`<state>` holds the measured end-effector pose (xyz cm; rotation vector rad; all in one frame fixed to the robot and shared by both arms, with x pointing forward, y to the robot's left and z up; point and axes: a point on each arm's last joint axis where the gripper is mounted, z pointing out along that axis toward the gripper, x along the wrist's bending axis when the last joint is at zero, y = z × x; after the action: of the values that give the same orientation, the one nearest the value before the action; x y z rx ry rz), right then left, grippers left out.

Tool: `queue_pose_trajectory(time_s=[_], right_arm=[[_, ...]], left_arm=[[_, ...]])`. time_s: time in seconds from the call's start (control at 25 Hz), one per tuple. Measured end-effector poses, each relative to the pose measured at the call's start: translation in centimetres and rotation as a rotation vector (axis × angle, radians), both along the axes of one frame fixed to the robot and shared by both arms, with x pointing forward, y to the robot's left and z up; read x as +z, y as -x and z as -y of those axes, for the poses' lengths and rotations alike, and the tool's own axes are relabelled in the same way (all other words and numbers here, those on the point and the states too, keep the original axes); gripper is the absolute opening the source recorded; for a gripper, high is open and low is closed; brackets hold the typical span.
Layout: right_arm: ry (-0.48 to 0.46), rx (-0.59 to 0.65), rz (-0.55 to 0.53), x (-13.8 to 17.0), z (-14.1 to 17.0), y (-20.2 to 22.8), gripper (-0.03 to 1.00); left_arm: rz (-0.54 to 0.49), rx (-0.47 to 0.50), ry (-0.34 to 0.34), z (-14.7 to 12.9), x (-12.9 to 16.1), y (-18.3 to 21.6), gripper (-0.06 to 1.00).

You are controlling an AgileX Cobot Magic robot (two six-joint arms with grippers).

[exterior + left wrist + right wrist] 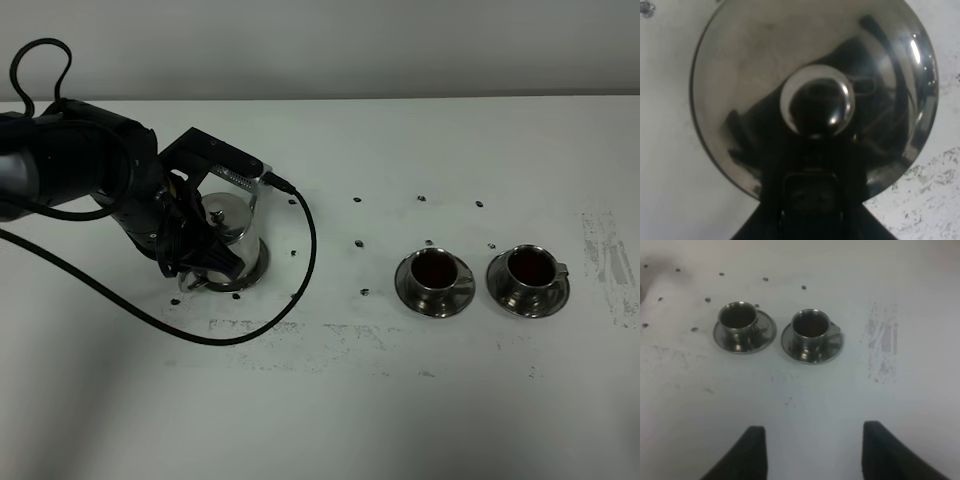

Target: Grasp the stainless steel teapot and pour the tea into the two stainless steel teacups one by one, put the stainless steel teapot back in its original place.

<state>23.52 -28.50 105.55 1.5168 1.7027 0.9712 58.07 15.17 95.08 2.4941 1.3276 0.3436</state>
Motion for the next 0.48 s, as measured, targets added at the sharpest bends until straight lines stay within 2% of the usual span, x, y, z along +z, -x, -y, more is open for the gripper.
queue_pose_trajectory(time_s=[0.48], right_arm=[[0.000, 0.000, 0.000, 0.00, 0.00, 0.00, 0.42]], left_arm=[[0.002, 0.004, 0.004, 0.22, -0.90, -0.46, 0.20]])
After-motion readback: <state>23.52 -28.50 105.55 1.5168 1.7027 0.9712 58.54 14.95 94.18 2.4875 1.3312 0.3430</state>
